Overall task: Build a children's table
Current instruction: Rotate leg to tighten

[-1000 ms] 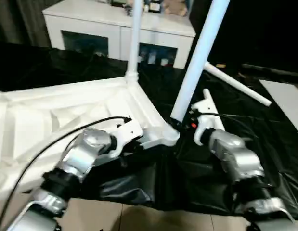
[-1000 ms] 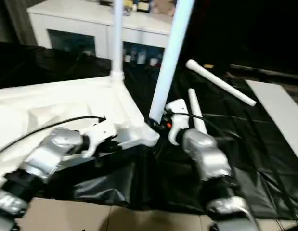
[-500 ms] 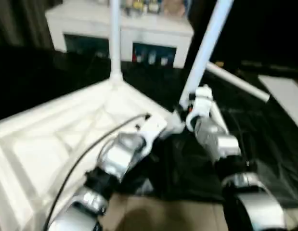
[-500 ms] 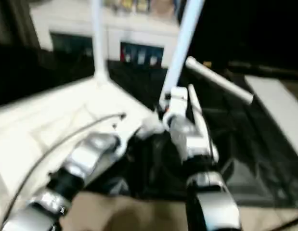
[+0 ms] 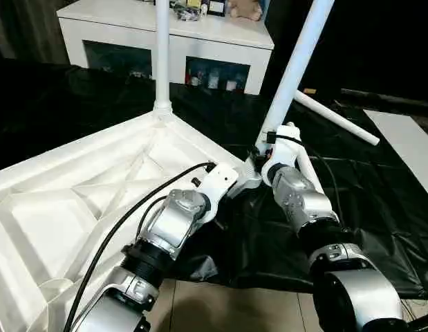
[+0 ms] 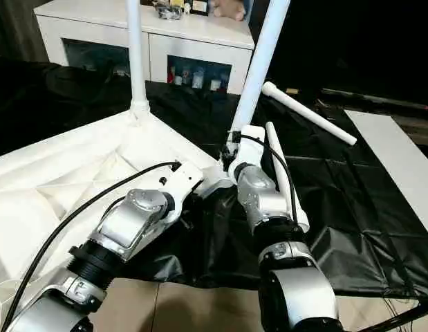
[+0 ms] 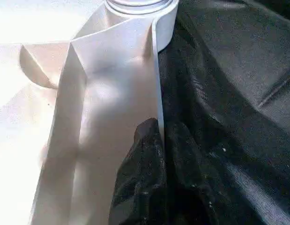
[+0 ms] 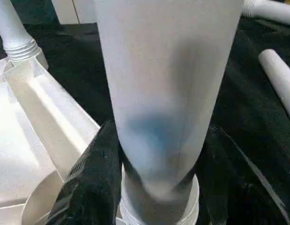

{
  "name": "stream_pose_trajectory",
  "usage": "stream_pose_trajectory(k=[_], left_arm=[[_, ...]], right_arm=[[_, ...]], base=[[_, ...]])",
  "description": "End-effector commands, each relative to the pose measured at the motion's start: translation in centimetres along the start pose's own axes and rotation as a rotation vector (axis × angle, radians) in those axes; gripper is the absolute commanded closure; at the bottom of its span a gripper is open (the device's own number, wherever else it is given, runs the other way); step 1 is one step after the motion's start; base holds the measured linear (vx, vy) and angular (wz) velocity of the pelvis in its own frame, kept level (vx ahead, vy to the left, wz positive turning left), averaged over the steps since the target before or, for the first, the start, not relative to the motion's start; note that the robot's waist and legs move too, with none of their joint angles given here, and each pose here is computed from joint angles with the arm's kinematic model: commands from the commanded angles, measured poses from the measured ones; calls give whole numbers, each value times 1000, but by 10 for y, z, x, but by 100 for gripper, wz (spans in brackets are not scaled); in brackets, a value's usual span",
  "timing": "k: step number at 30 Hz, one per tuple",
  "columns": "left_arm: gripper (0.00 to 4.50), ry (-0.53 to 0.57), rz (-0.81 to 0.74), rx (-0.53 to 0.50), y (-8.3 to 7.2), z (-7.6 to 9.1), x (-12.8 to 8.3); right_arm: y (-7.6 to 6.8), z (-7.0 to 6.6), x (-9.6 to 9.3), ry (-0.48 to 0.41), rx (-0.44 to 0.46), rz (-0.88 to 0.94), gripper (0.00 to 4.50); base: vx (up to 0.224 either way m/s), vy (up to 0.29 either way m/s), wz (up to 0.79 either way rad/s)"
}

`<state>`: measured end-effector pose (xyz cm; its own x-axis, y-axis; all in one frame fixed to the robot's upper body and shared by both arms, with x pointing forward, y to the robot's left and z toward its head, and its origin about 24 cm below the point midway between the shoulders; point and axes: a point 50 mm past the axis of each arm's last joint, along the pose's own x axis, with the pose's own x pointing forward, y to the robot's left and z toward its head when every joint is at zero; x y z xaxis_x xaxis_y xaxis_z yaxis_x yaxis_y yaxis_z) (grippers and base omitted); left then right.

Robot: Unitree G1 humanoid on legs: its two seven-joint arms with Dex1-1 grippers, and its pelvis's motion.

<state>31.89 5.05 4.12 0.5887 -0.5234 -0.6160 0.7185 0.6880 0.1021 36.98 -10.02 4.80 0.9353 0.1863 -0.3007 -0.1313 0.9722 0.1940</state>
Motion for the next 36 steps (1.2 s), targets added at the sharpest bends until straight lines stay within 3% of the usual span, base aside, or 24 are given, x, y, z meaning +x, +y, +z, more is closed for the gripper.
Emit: stream_pose_trajectory(k=[1,3,5,11,20,28,36], left_arm=[[450,-160,-42,70,-10,38,-4],[450,-155,-43,69,-9,36,-5],[450,-153,-44,66,-9,36,-5],[450,-151,-41,64,-6,35,-6],[450,-142,-35,62,3,31,-8],[450,-130,-50,92,13,26,-12],[450,-113,-109,145,22,14,-19]], right_arm=[[6,-68,-10,280,44,38,266],[6,-62,-9,248,43,62,210],[6,-58,-8,228,43,72,210],[6,-44,-5,162,-15,121,140],[5,-27,-9,61,-64,234,71],[-11,-14,-19,-9,-113,283,6],[-30,-3,-38,-25,-216,398,6]], base=[[0,0,0],[0,0,0],[0,0,0],[0,0,0],[0,0,0],[0,0,0],[0,0,0]])
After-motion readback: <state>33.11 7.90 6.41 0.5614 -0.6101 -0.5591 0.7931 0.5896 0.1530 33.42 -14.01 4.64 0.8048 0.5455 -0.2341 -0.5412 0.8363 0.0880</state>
